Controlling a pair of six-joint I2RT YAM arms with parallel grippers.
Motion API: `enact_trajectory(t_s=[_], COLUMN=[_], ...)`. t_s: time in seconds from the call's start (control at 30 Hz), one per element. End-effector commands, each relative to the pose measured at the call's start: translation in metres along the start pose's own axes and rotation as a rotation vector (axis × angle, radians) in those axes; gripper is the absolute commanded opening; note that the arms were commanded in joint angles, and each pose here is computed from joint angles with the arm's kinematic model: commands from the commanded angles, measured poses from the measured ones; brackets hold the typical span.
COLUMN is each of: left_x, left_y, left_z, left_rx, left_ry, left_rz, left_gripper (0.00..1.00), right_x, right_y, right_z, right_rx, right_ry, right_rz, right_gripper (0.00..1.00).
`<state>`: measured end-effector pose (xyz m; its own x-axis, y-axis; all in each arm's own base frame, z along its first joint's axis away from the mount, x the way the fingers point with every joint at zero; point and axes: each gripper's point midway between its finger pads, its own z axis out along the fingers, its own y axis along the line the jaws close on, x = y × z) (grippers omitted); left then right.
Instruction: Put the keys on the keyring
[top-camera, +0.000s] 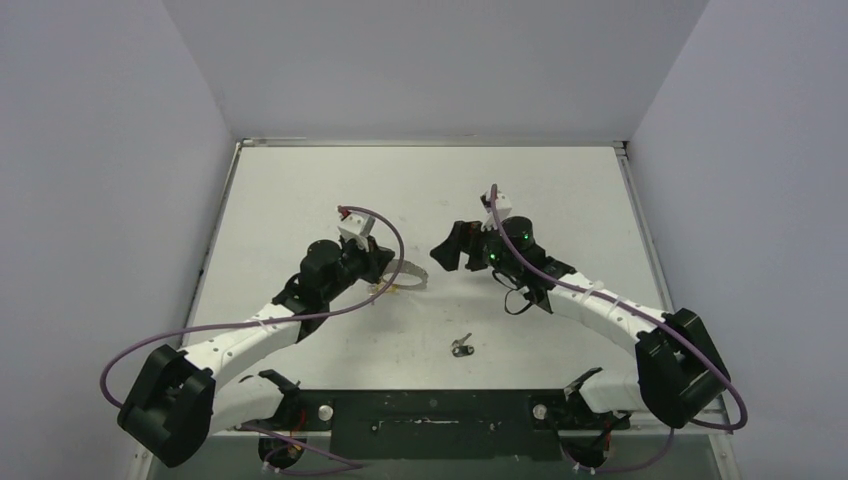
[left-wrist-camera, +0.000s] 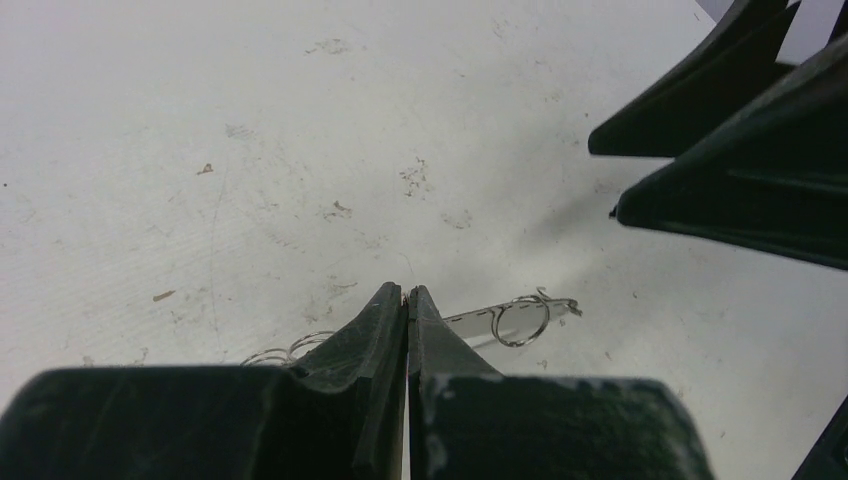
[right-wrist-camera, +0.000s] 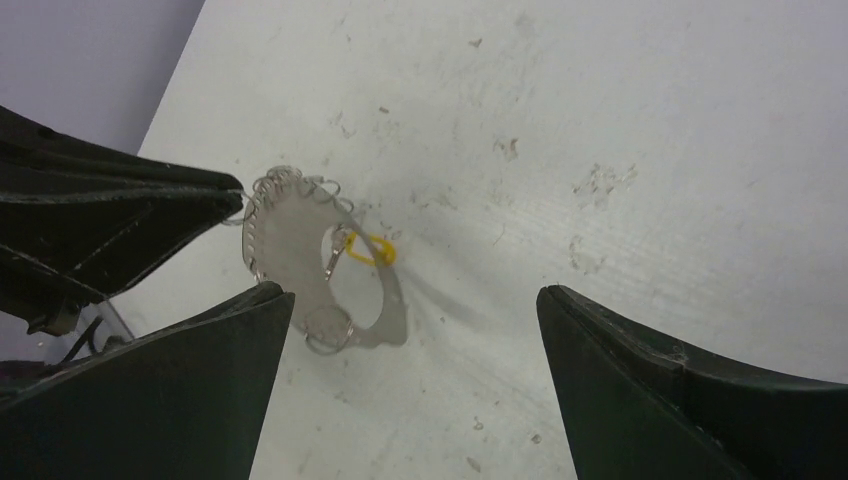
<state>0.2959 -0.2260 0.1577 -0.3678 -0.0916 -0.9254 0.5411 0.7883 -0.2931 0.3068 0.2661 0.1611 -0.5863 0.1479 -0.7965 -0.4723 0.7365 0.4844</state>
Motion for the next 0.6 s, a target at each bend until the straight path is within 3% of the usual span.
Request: enact_trajectory(t_s=[0.0,0.33,0.57], left_x=[-0.032,-0.030,-0.031], left_y=[-0.001,0.005,0.008], left_z=[0.004,0.007,0.009], left_rx=[-0.006,-0.044,-0.061], left_ry=[-0.115,-0.112,-0.111], left_rz=[-0.020,-0.042,-0.053], left_gripper=[0.00,0.00,0.00], right_x=[0.015,0.011,0.019], right_y=[0.021,0.029,0.044], right_z=[-0.001,0.000,0.024], right_rx=[-0.128,-0.149,-0.228], right_ry=[0.063,0.083,0.058], right_rz=[0.157,0.106,0.276], right_gripper=[1.00,0.91,0.78])
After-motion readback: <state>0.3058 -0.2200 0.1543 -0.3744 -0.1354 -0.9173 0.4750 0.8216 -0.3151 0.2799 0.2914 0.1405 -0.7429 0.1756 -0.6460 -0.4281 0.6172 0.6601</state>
